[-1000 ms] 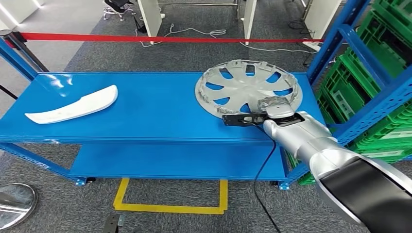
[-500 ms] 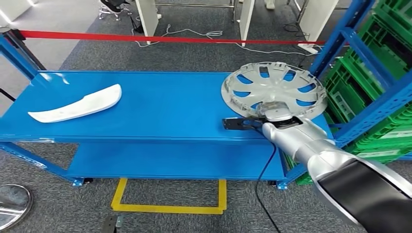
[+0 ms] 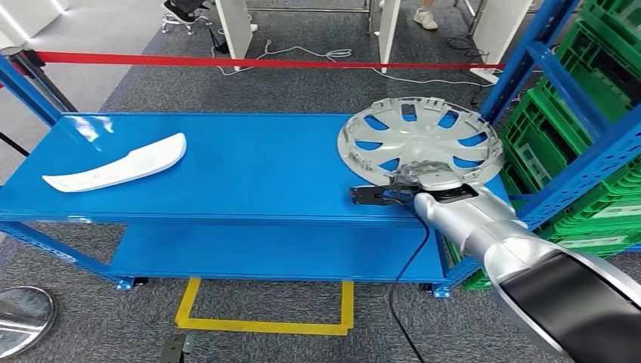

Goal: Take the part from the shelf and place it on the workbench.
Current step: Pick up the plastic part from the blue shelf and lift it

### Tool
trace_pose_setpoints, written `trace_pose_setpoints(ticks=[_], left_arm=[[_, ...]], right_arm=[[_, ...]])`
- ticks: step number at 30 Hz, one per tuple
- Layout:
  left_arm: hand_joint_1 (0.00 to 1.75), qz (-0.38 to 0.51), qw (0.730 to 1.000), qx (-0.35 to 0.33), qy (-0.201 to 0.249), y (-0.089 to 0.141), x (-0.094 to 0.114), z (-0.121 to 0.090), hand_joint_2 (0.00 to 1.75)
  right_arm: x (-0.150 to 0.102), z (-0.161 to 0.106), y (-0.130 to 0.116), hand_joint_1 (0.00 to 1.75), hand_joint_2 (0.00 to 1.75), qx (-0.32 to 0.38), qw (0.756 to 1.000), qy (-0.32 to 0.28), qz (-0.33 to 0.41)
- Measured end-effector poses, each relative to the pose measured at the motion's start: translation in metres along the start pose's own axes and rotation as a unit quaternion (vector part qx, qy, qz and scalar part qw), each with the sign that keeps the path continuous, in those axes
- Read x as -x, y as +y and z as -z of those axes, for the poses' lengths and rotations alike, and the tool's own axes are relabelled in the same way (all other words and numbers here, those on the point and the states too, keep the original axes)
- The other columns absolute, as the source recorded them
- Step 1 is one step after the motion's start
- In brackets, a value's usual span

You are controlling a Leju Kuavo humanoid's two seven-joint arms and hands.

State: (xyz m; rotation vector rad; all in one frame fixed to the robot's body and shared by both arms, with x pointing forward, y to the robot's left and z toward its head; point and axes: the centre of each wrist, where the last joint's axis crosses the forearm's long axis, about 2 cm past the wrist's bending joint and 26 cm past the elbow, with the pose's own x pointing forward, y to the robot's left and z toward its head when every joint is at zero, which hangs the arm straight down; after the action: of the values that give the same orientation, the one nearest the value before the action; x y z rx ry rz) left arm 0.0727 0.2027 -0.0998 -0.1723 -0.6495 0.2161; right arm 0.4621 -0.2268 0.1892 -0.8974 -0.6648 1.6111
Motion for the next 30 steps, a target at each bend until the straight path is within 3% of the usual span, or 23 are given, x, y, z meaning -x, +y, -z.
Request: trace_pose_setpoints(ticks=[1, 30], left_arm=[[0.0, 0.0, 1.0, 0.0, 0.0, 0.0, 0.0, 0.0, 1.75], [0.0, -0.004, 1.0, 0.002, 0.0, 0.001, -0.001, 0.001, 1.75]], right_arm=[[0.001, 0.0, -0.001, 1.75, 1.75, 0.0, 1.0, 0.001, -0.001], [0.002, 0.002, 0.009, 1.75, 1.75, 0.021, 1.0, -0.015, 0.001]])
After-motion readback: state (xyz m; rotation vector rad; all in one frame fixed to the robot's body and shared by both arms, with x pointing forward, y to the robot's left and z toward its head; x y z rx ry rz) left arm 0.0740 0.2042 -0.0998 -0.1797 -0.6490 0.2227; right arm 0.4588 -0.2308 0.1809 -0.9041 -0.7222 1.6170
